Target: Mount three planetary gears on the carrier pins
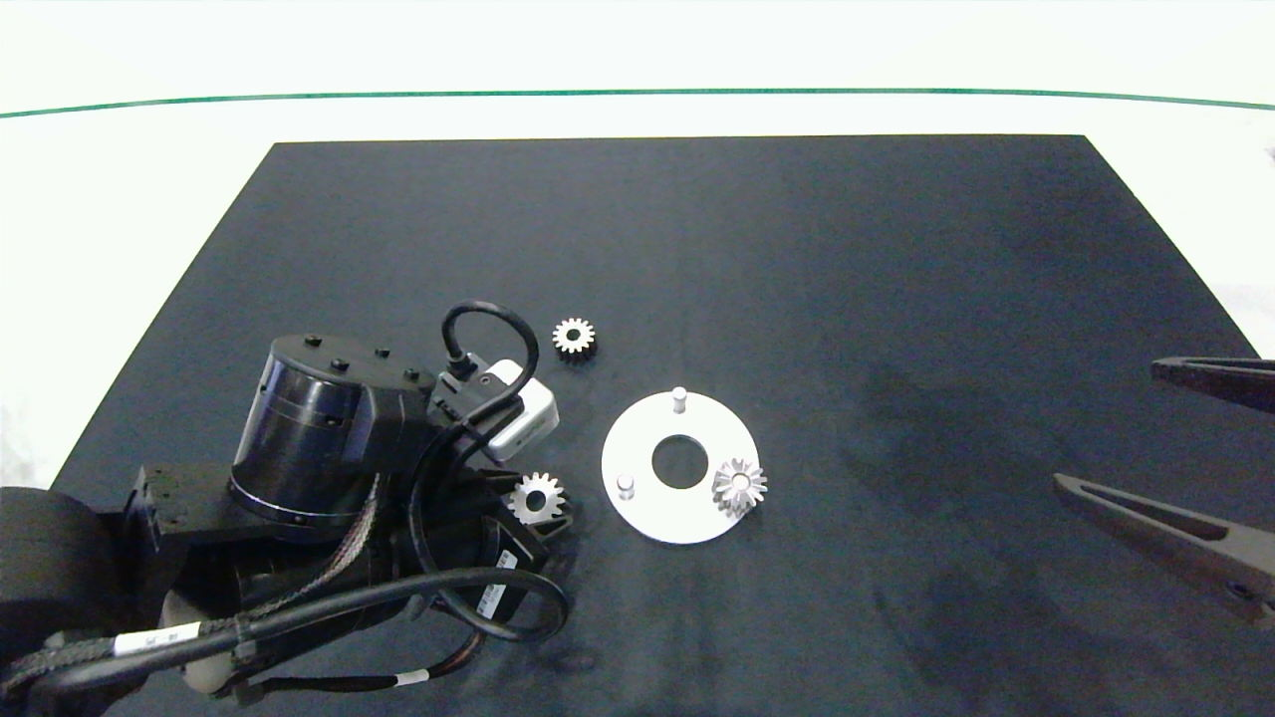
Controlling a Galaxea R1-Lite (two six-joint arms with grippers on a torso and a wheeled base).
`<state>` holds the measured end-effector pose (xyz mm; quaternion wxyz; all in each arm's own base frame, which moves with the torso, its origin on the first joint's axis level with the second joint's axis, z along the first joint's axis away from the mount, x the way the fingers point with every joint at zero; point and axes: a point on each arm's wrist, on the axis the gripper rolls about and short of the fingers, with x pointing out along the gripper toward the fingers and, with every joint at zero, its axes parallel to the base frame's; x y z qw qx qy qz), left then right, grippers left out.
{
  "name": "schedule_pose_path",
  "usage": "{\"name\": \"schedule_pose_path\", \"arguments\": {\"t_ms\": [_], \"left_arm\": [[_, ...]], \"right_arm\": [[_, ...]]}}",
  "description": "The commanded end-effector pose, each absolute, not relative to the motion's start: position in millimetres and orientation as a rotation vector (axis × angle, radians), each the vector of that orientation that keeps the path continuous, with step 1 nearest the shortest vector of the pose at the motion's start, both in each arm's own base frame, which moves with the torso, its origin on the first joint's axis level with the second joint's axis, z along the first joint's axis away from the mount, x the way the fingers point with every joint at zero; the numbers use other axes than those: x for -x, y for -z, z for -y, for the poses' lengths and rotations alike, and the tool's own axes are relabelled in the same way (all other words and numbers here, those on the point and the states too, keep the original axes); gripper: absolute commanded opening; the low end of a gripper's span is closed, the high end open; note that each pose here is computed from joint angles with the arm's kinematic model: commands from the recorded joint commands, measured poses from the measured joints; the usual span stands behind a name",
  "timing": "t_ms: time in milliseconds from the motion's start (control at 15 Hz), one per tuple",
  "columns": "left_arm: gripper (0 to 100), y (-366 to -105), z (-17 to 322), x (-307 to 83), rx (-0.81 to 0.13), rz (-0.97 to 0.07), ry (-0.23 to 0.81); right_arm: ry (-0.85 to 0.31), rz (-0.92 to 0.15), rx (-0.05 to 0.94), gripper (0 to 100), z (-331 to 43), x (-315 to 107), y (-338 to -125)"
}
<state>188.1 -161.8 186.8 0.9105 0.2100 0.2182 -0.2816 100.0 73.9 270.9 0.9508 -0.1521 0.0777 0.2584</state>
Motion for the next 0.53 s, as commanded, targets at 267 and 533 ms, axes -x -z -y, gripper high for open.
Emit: {"name": "schedule_pose_path", "arguments": {"t_ms": [267,533], "left_arm": [[19,-216,195,-190,-0.471,-0.456,0.654],[19,-212,218,-199,-0.500,-0.454,0.645]], "right_arm": [[-0.524,-0.148,0.308,100,-72,-98,-272],[-0.530,-0.138,0.306,100,-71,-96,-274]]}}
